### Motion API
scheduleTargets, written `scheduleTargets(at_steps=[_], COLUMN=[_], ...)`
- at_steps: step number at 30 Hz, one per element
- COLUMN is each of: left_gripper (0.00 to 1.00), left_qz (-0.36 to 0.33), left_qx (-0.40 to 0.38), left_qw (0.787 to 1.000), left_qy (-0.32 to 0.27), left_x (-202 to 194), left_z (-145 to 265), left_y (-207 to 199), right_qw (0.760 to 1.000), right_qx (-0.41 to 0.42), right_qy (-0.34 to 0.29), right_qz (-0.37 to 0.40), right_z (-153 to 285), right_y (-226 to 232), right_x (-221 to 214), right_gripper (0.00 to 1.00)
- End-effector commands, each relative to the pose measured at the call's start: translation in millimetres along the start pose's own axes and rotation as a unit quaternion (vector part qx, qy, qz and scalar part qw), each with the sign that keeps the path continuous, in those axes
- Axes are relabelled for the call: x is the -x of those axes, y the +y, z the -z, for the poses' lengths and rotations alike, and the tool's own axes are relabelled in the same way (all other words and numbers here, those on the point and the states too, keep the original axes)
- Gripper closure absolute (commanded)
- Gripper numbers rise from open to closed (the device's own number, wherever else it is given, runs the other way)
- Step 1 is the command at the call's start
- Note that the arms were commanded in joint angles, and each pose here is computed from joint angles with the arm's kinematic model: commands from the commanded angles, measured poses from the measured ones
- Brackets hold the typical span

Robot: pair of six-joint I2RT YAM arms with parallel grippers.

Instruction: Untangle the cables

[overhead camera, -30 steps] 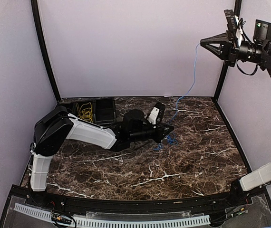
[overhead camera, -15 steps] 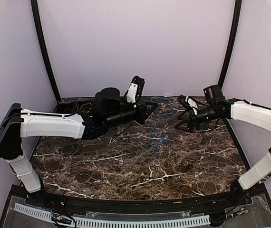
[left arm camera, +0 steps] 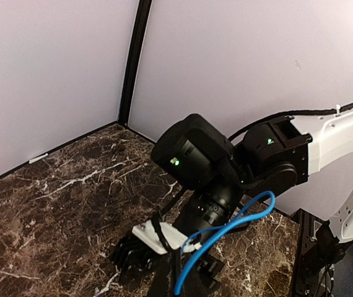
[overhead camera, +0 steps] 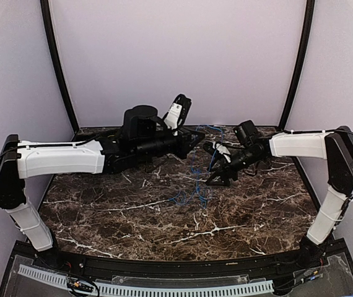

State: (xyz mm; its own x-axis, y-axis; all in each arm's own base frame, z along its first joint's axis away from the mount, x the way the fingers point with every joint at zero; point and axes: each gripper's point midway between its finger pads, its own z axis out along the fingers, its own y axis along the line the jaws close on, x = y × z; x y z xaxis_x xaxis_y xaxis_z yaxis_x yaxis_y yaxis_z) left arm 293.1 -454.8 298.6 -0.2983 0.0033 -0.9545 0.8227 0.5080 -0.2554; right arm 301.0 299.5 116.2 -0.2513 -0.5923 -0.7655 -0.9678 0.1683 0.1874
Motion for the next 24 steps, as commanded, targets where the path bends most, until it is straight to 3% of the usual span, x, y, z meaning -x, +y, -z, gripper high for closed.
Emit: scheduleTargets(at_steps=[1,11,13,18,19,24], left_gripper=[1.00,1.00,1.00,1.00,1.00,1.00], left_qz=[-0.050,-0.086,-0.090,-0.111,-0.118,-0.158], left_qx=[-0.014,-0.030,-0.035,-0.031,-0.025,-0.004], left_qw=[0.996,0.989,0.988,0.984,0.984,0.972], left_qy=[-0.067,-0.117,-0.120,-0.137,-0.134,-0.172], left_x=[85,155,163,193,194,238], left_z=[32,53,53,63,63,87], left_y=[-27,-52,-56,-65,-63,-70], right_qw=[0.996,0.993,0.990,0.992,0.993,0.994], right_qx=[0.072,0.117,0.136,0.120,0.110,0.071], right_qy=[-0.047,-0.031,-0.021,0.002,0.006,0.022], right_qz=[0.008,-0.011,-0.018,-0.040,-0.048,-0.083], right_z=[4,-34,-46,-62,-64,-65], right_y=[25,32,38,30,26,3], right_x=[30,30,28,19,15,-5], right_gripper=[0.17,0.17,0.28,0.92,1.00,1.00])
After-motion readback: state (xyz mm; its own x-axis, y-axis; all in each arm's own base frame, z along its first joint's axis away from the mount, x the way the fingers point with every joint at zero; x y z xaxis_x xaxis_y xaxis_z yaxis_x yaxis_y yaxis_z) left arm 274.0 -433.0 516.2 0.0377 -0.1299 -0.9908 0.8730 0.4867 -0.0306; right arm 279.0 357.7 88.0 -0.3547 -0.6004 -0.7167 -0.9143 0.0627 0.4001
